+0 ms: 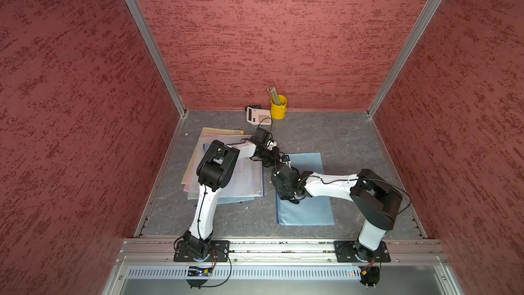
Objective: Wipe the document bag
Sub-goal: Wipe the dirt from the document bag.
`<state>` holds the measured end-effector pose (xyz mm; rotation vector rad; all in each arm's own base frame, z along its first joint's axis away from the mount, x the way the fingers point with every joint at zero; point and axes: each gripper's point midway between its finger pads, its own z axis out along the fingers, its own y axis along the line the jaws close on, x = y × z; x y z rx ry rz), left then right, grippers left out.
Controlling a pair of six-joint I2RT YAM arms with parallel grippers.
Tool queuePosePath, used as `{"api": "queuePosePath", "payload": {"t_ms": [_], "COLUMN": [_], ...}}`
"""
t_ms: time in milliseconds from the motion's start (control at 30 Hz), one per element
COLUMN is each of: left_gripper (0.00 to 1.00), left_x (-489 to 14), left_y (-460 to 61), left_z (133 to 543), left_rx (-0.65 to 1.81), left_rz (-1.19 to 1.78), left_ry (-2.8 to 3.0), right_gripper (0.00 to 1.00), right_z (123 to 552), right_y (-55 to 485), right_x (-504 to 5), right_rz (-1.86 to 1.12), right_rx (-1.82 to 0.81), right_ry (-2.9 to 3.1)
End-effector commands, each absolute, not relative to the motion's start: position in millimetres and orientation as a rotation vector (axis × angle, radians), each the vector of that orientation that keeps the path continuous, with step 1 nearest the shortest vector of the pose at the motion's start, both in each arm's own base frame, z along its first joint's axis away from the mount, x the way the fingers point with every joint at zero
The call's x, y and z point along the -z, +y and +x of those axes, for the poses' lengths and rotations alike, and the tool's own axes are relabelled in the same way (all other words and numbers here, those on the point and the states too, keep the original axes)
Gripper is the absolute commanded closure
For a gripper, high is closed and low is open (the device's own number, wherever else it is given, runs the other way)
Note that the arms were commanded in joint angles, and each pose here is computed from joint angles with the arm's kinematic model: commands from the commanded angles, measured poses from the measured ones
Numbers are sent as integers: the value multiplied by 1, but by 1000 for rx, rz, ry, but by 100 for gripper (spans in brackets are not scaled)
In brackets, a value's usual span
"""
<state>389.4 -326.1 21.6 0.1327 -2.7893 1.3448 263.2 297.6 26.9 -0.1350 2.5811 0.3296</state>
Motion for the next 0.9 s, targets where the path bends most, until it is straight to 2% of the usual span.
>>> {"api": "queuePosePath", "payload": {"t_ms": [0, 167, 233, 300, 367, 533, 633, 700, 867], "left_gripper": [100, 100, 100, 100, 100, 100, 100, 100, 100], "left_x": [-20, -21, -22, -21, -22, -16, -13, -12, -16], "left_y": [-323, -318, -315, -314, -315, -315, -315, -316, -318], "left_z": [401, 402, 401, 397, 393, 380, 375, 374, 376], "left_rx": [-1361, -1375, -1373, -1357, -1338, -1292, -1286, -1283, -1288], "left_rz": [169, 144, 121, 88, 43, 10, 20, 20, 16], "left_ry": [-2808, -2793, -2794, -2795, -2804, -2809, -2810, -2813, -2819], "right_gripper": [100, 100, 100, 100, 100, 100, 100, 100, 100], "right_z": [188, 91, 79, 102, 148, 297, 353, 376, 396], "right_y": [274, 224, 204, 195, 191, 215, 242, 264, 275], "right_x": [3, 32, 25, -7, -43, -123, -124, -120, -65], "right_rz": [-53, 66, 89, 115, 147, 170, 111, 63, 28], "right_rx": [-332, -203, -125, -101, -118, -284, -306, -347, -287], "right_ry": [2738, 2929, 2951, 2859, 2745, 2434, 2379, 2373, 2463]}}
